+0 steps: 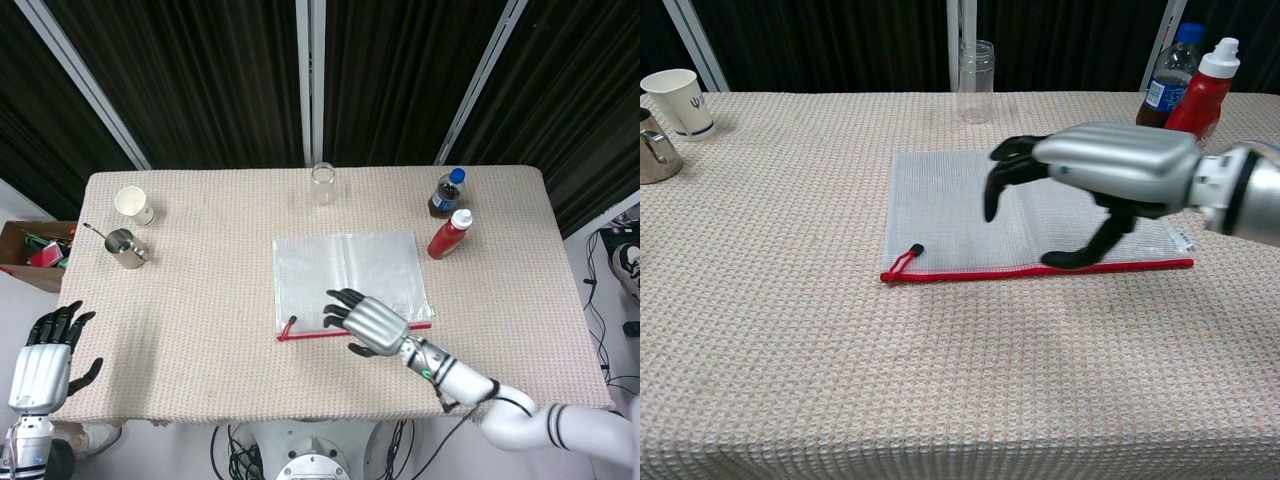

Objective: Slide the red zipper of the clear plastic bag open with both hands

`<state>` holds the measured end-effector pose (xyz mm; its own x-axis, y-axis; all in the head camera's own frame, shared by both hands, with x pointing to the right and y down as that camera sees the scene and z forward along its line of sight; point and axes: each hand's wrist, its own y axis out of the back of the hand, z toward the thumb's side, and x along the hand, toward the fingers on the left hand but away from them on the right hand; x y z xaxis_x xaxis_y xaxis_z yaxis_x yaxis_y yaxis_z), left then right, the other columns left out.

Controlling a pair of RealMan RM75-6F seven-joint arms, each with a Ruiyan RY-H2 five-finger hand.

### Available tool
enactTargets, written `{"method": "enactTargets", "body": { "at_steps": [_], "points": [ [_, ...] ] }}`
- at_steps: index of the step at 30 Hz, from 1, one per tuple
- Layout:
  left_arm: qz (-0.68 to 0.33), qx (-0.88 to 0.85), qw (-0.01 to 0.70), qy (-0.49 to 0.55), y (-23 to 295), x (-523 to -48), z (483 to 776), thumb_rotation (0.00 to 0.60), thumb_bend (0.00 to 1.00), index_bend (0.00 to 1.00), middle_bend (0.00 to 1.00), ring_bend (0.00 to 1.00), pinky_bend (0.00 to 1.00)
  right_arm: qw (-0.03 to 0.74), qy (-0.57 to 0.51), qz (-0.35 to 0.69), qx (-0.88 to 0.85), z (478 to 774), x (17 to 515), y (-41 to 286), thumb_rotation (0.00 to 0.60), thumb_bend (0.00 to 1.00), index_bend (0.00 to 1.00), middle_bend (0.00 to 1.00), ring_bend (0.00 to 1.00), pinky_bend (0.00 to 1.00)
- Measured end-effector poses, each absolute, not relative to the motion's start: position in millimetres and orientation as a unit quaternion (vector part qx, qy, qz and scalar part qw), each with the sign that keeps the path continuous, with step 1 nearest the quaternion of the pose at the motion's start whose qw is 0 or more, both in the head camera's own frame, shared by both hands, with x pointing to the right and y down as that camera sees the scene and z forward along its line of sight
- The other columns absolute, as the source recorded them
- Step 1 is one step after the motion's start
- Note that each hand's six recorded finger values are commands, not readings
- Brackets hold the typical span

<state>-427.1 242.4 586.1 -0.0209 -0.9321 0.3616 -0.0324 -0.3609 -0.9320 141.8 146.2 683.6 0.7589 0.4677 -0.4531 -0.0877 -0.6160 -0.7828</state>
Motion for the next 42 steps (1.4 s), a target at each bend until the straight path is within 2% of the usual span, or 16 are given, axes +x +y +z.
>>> {"method": "enactTargets", "body": {
  "at_steps": [5, 9, 17, 26, 42],
  "points": [
    [-0.586, -0.587, 0.379, 0.410, 243, -429, 590, 0.600, 0.23, 0.19, 0.11, 0.11, 0.15, 0.458, -0.080, 0.318, -0.826, 710, 80, 135, 0.600, 0.20, 0.37, 0.21, 0.05, 0.16],
    [-0.589, -0.591, 0.370, 0.410, 243, -432, 594, 0.600, 0.23, 0.19, 0.11, 0.11, 0.15, 0.477, -0.072, 0.321, -0.815, 725, 57, 131, 0.600, 0.22, 0.38, 0.21, 0.05, 0.16],
    [-0.589, -0.596, 0.362, 0.409, 243, -435, 599, 0.600, 0.22, 0.19, 0.11, 0.11, 0.15, 0.484, -0.079, 0.324, -0.809, 743, 46, 132, 0.600, 0.24, 0.42, 0.22, 0.05, 0.16],
    [-0.582, -0.604, 0.360, 0.409, 244, -432, 600, 0.600, 0.22, 0.19, 0.11, 0.11, 0.15, 0.491, -0.085, 0.310, -0.810, 743, 45, 138, 0.600, 0.26, 0.48, 0.24, 0.05, 0.16],
    [-0.581, -0.607, 0.351, 0.413, 247, -435, 600, 0.600, 0.21, 0.19, 0.11, 0.11, 0.15, 0.495, -0.083, 0.308, -0.808, 748, 37, 141, 0.600, 0.29, 0.50, 0.24, 0.05, 0.16]
  ]
}}
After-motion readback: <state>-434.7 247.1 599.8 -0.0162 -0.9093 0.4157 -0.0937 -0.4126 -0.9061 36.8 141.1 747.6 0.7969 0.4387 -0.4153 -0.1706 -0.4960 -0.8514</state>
